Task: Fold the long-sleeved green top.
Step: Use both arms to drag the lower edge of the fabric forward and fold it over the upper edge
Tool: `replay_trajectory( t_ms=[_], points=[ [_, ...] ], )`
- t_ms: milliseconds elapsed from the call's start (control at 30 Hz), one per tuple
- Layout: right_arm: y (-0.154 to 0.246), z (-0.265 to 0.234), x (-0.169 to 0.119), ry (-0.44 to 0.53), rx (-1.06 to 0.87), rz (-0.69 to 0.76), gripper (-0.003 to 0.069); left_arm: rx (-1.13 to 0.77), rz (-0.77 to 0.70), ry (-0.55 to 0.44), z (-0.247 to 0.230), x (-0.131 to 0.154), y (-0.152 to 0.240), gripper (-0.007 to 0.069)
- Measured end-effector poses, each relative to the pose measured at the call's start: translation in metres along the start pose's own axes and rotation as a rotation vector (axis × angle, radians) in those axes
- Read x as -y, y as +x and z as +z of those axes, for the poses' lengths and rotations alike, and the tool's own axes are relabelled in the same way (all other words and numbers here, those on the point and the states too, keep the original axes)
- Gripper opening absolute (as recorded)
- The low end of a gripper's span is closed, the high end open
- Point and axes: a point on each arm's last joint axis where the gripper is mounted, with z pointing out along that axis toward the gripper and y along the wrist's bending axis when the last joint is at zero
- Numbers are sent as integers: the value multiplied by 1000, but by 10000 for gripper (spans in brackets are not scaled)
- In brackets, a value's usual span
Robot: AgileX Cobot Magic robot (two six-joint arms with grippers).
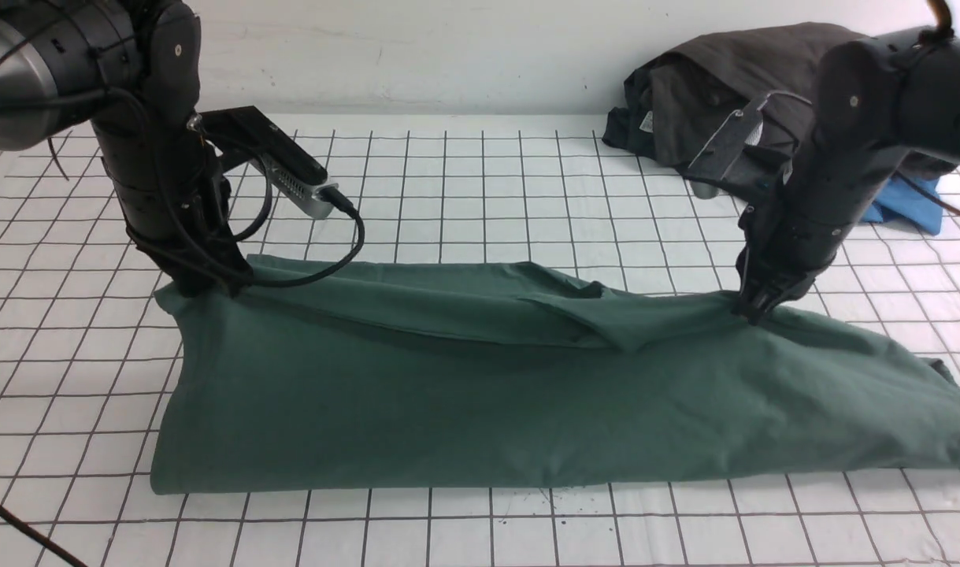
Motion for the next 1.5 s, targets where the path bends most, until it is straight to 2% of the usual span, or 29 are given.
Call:
replay_trajectory(
  t_ms=[233,500,700,867,900,967,1033,1200,1233,1267,1333,1400,1433,1500],
  points=[
    [-17,26,16,22,30,11,13,7,-23,-6,28,-19,-14,16],
    [-21,59,24,8,33,63,18,30,-24,-17,65,-27,-25,17],
    [-20,66,29,9,59,106,86,32,-21,-20,82,-28,-28,69],
    [-22,62,38,50,95,184,246,80,-64,-59,80,-38,-30,211],
    [-22,62,38,50,95,184,246,82,-66,-61,80,-38,-30,218],
    [-26,55,43,59,111,225,308,109,-128,-96,78,-46,-30,306],
    [-30,47,45,56,107,229,328,115,-176,-121,76,-51,-30,365],
    [-42,26,38,-10,100,212,333,141,-276,-167,65,-62,-32,428],
    [-53,19,25,-67,109,162,324,148,-308,-172,58,-64,-34,435],
    [-54,19,23,-74,112,157,322,148,-311,-173,58,-65,-34,435],
    [-70,19,-2,-153,142,68,276,132,-343,-153,50,-65,-34,433],
    [-76,21,-13,-179,148,28,248,127,-354,-136,47,-64,-35,424],
    [-84,27,-33,-215,143,-45,197,120,-366,-103,45,-62,-35,395],
    [-90,39,-51,-246,118,-107,127,109,-357,-73,45,-58,-35,351]
  ],
)
